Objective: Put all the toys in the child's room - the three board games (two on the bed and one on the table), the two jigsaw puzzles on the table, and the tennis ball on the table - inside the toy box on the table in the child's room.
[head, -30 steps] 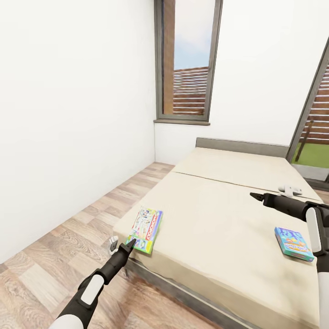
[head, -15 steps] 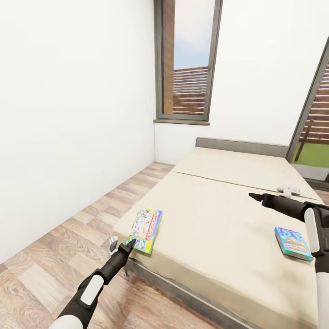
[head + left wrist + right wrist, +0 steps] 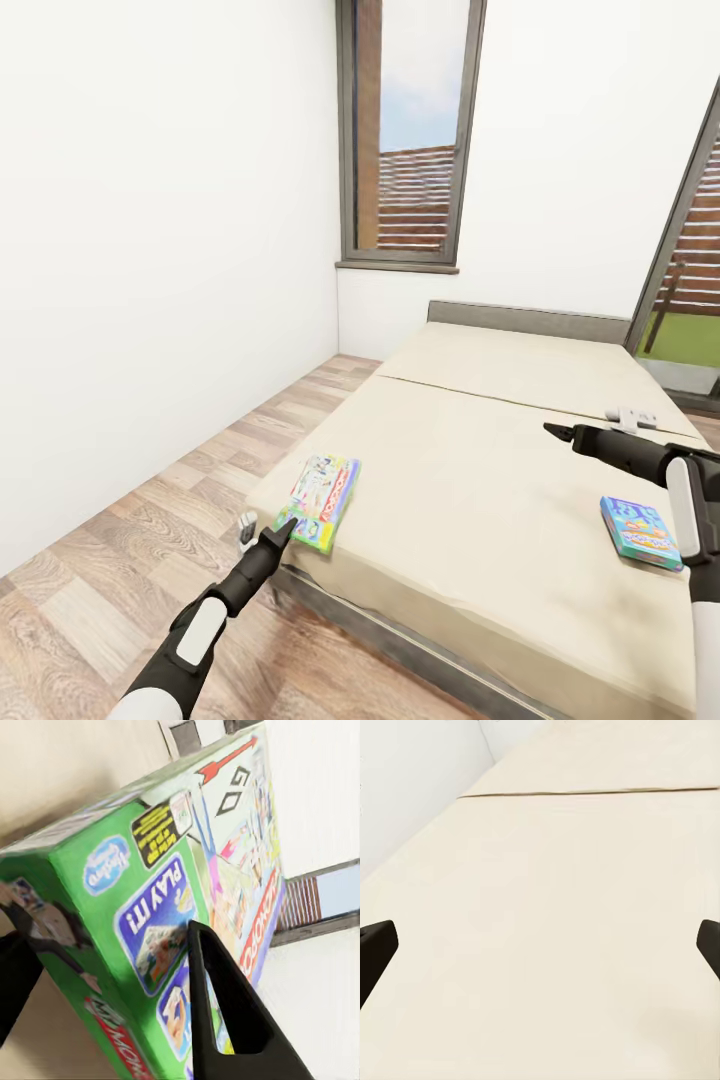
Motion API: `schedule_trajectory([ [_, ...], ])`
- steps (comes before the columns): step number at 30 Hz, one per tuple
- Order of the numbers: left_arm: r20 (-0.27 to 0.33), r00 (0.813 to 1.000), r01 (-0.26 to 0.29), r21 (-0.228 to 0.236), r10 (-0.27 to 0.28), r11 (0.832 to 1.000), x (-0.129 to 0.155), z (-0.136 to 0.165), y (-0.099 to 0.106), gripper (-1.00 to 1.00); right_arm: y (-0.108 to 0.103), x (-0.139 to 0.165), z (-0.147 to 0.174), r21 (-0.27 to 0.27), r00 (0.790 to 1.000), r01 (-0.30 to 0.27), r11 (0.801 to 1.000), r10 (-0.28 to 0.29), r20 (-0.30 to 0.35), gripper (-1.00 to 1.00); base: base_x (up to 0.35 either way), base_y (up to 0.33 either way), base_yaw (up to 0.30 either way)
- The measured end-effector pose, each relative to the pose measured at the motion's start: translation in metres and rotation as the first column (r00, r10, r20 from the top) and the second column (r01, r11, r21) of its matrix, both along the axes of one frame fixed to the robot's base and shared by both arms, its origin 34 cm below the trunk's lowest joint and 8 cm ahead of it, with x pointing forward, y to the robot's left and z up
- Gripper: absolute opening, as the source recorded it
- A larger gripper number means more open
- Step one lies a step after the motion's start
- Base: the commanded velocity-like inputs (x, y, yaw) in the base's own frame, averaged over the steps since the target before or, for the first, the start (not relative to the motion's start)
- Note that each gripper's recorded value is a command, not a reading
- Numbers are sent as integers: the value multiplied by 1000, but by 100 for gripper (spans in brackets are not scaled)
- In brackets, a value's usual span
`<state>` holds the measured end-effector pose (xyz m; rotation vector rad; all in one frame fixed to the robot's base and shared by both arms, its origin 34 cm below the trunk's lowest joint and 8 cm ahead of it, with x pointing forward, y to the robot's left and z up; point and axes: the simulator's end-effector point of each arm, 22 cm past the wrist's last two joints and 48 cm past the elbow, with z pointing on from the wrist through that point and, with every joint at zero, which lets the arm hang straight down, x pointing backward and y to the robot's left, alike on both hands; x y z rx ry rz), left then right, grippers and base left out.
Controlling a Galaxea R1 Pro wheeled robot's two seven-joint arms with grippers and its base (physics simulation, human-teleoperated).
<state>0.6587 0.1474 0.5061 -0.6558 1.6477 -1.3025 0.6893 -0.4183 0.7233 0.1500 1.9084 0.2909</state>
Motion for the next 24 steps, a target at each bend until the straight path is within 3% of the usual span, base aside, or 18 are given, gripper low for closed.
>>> schedule_trajectory([
  [20, 62, 998, 14, -2, -14, 1000, -3, 17, 0, -100, 17, -1, 1, -38, 999, -38, 999, 38, 0, 100, 0, 0, 0],
  [21, 114, 992, 46, 11, -47, 999, -8, 36, -5, -100, 19, -2, -1, -43, 999, -40, 998, 40, -2, 100, 0, 0, 0],
  [24, 128, 989, 73, 24, -76, 997, -12, 41, -12, -100, 19, -2, -1, -43, 999, -40, 998, 40, -2, 100, 0, 0, 0],
])
